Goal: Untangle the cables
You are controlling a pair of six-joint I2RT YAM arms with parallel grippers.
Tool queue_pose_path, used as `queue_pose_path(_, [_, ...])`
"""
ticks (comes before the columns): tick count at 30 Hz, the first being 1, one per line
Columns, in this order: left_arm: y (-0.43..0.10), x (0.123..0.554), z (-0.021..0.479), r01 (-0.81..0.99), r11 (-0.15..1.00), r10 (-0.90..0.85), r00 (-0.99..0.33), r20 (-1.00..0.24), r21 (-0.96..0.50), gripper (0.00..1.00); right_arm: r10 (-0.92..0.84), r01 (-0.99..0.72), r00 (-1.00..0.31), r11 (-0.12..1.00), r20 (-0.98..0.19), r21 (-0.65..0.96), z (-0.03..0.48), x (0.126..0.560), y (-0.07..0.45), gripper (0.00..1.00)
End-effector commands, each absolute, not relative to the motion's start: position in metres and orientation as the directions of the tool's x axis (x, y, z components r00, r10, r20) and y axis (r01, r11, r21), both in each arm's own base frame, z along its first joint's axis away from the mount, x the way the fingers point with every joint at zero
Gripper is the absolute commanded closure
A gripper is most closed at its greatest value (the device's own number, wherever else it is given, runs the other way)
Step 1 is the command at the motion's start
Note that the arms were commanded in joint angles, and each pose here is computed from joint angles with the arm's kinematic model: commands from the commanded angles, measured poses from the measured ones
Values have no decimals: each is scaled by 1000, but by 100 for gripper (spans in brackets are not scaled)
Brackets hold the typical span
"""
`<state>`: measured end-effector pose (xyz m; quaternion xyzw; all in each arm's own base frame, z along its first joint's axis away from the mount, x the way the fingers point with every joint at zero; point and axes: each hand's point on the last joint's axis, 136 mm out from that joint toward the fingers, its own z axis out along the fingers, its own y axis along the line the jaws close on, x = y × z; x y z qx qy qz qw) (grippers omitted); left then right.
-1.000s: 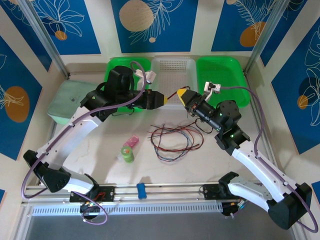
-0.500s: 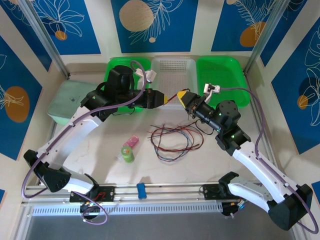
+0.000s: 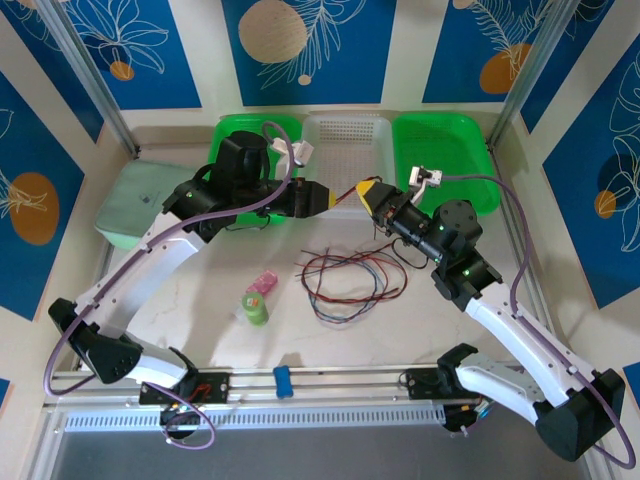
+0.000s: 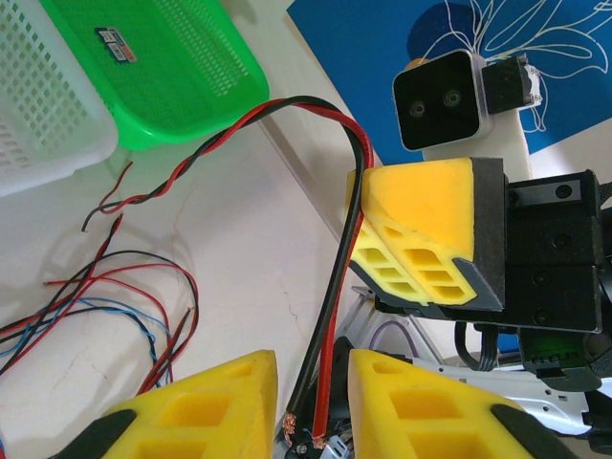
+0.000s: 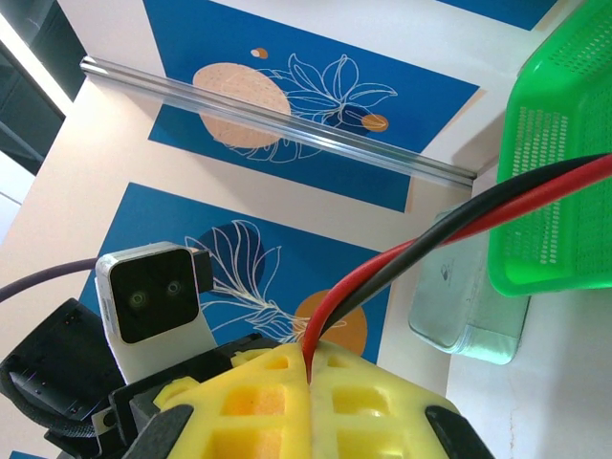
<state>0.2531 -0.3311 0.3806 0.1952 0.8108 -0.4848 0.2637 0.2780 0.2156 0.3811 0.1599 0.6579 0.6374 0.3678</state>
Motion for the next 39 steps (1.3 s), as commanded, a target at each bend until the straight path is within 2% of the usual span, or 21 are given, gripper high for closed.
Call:
queue_pose_path(1, [-337, 248, 382, 586, 433, 80, -782, -618, -685, 77, 681, -293, -670, 123, -295, 948, 391, 274, 212, 100])
queue_pose_path(5, [-337, 248, 382, 587, 435, 82, -781, -620, -683, 82, 682, -288, -669, 126, -294, 949, 389, 274, 212, 100])
queue_pose_path(10, [-337, 247, 379, 582, 435, 85, -786, -612, -687, 75, 686, -287, -670, 115, -285, 951, 389, 275, 212, 100])
queue_pose_path(30, [-339, 246, 377, 569, 422, 81, -799, -596, -706, 76, 688, -281, -677, 88, -263, 955, 388, 277, 210, 100])
queue_pose_path(39, [-339, 247, 379, 576, 426, 81, -792, -605, -698, 88, 683, -282, -680, 93, -267, 955, 387, 278, 211, 100])
